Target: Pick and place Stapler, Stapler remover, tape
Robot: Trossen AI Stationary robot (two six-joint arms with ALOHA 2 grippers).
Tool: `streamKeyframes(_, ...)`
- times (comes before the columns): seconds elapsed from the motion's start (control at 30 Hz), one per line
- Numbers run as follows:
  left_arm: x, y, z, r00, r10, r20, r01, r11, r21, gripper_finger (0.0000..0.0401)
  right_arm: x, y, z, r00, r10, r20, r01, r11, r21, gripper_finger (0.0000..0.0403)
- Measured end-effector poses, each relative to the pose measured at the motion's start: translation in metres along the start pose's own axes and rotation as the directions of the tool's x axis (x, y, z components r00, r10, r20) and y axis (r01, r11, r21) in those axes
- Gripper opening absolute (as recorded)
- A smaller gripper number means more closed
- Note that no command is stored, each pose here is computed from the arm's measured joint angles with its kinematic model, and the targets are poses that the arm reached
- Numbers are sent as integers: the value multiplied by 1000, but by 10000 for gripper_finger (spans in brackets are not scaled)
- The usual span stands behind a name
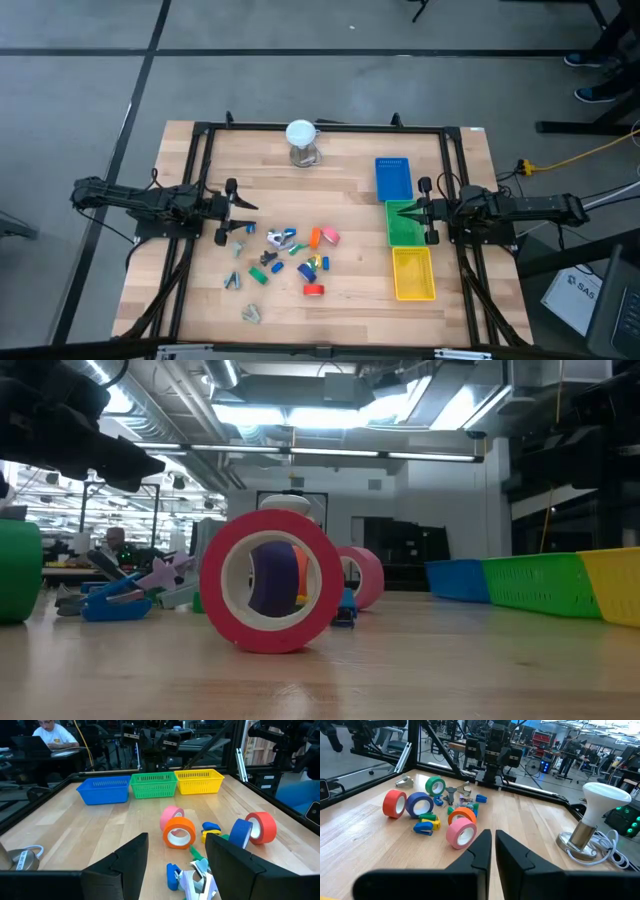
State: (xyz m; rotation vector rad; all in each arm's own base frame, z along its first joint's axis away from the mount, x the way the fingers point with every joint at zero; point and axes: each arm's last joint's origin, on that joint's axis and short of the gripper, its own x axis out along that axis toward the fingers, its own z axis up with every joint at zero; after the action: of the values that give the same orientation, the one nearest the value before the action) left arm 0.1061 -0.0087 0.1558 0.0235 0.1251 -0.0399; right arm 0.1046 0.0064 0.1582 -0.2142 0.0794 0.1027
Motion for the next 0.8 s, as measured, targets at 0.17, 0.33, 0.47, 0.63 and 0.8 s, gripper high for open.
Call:
streamKeyframes(0.17, 0, 0, 0, 1000, -1, 1, 1, 1000, 0, 196, 0, 0, 0, 1000, -1, 1, 1, 1000, 0, 30)
streamKeyframes(0.33, 0, 0, 0, 1000, 0, 1, 0, 1000, 0, 196, 0, 0, 0, 1000, 0, -1, 0, 1000, 0, 30)
streamKeyframes(0.47, 0, 0, 0, 1000, 0, 0, 0, 1000, 0, 196, 0, 0, 0, 1000, 3, -6, -3, 1000, 0, 30)
streamKeyframes(0.63, 0, 0, 0, 1000, 0, 0, 0, 1000, 0, 196, -2, -3, 14, 996, 22, -88, -22, 1000, 5, 30)
streamKeyframes(0.8, 0, 0, 0, 1000, 0, 0, 0, 1000, 0, 196, -2, -6, 31, 971, 54, -232, -52, 999, 16, 30)
